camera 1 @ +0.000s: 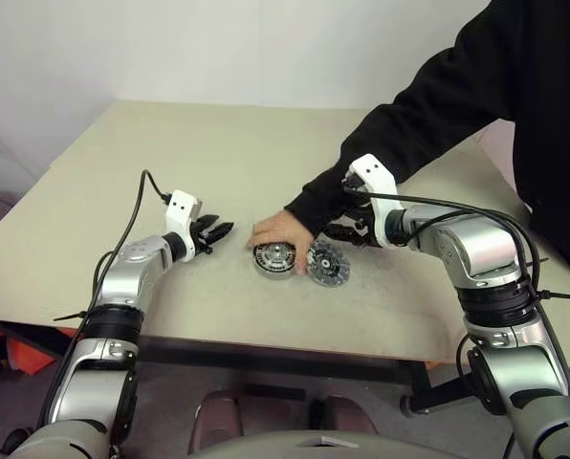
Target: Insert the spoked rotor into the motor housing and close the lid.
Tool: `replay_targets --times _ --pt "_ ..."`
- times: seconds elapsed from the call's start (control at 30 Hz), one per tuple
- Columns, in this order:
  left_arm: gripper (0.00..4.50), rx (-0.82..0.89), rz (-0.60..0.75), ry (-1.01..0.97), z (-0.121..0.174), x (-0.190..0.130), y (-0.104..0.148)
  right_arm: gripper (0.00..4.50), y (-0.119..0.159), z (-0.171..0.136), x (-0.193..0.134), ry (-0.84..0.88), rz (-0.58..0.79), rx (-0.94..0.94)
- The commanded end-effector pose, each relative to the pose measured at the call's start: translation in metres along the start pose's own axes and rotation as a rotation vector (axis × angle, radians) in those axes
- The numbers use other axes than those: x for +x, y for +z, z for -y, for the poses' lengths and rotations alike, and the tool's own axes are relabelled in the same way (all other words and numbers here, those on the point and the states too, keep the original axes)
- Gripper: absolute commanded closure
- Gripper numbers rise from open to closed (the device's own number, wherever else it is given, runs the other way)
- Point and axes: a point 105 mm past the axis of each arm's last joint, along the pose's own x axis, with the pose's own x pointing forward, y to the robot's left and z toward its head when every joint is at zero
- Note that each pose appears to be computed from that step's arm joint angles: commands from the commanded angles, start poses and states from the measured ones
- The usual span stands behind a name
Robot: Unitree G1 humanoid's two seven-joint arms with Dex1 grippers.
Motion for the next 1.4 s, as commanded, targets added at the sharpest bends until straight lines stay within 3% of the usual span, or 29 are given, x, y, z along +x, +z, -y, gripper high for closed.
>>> replay_targets --times 0.03,0.57,0.7,0.93,1.2,1.4 --pt "2.06 0.04 0.053 -0.005 -0.001 0.0 0.018 0.81 0.015 0.002 -0.009 -0.015 0.056 -0.026" --pt "2.06 0.035 0.056 0.012 -0.003 -0.003 0.016 0.81 0.02 0.002 -0.005 -0.011 0.07 -0.086" --pt "2.06 0.035 0.057 0.012 -0.003 -0.003 0.016 0.81 0.03 -0.019 -0.019 0.086 0.137 -0.542" --pt "2.06 0.036 0.065 0.006 0.0 0.001 0.017 0.81 0.007 -0.017 -0.024 0.244 0.025 -1.189" --pt "2.06 0.027 0.073 0.016 0.001 -0.001 0.014 0.81 0.001 -0.006 -0.01 0.379 -0.074 -1.507" --pt "2.06 0.021 0.077 0.029 0.002 -0.004 0.013 0.81 -0.003 -0.01 0.008 0.482 -0.114 -1.6"
